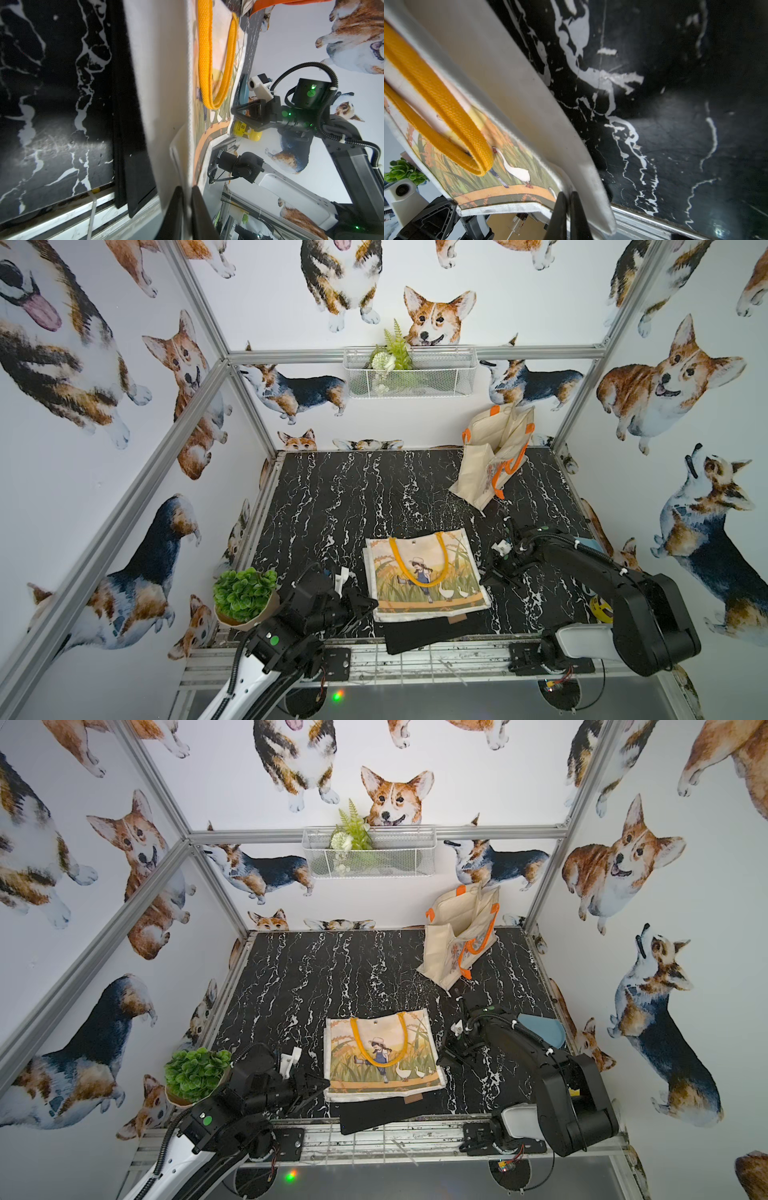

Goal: Put away the canvas bag
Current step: Adjust the canvas bag.

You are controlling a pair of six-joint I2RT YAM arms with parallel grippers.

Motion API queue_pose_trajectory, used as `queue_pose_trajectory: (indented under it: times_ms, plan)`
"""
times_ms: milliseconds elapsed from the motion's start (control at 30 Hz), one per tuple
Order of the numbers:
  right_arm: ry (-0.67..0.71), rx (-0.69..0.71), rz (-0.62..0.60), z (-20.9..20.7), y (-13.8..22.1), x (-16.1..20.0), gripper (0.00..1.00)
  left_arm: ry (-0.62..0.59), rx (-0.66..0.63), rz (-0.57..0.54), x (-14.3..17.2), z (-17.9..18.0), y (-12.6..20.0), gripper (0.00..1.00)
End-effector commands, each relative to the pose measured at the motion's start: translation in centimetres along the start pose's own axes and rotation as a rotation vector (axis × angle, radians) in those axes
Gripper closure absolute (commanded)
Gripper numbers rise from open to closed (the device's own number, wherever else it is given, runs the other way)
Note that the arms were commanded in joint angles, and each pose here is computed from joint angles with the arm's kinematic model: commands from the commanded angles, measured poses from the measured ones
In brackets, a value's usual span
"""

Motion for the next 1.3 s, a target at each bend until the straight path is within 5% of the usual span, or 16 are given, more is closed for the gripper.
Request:
queue_pose_trajectory:
  times_ms: [0,467,833,1000,1133,1267]
  plan:
    - [-0.01,0.097,-0.039,-0.6,-0.2,-0.6,1.0,0.05,-0.053,0.018,0.5,0.9,0.0,0.45]
    - [-0.002,0.114,-0.044,-0.4,0.1,-0.6,1.0,-0.05,-0.197,-0.01,-2.3,3.0,-5.2,0.34]
    - [-0.019,0.082,-0.021,-0.3,-0.4,-0.7,1.0,-0.043,-0.127,-0.078,-3.6,3.7,-7.8,0.29]
    - [-0.027,0.065,-0.018,-0.2,-0.5,-0.8,1.0,-0.061,-0.125,0.022,-4.0,3.3,-9.9,0.41]
    - [-0.036,0.051,-0.016,0.0,-0.5,-0.7,1.0,-0.11,-0.166,0.083,-5.3,2.4,-11.4,0.75]
    - [-0.046,0.047,-0.024,0.0,-0.3,-0.4,1.0,-0.153,-0.222,0.094,-6.7,1.7,-12.1,0.78]
Point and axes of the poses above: each gripper's point midway between its finger pads, its own y axis back along the fingers, its own z axis along the line the jaws close on, x = y × z, the point moved 10 cm from there along y, back along the fingers, and after that the axes turned 11 degrees about -y, right-handed, at the moved point
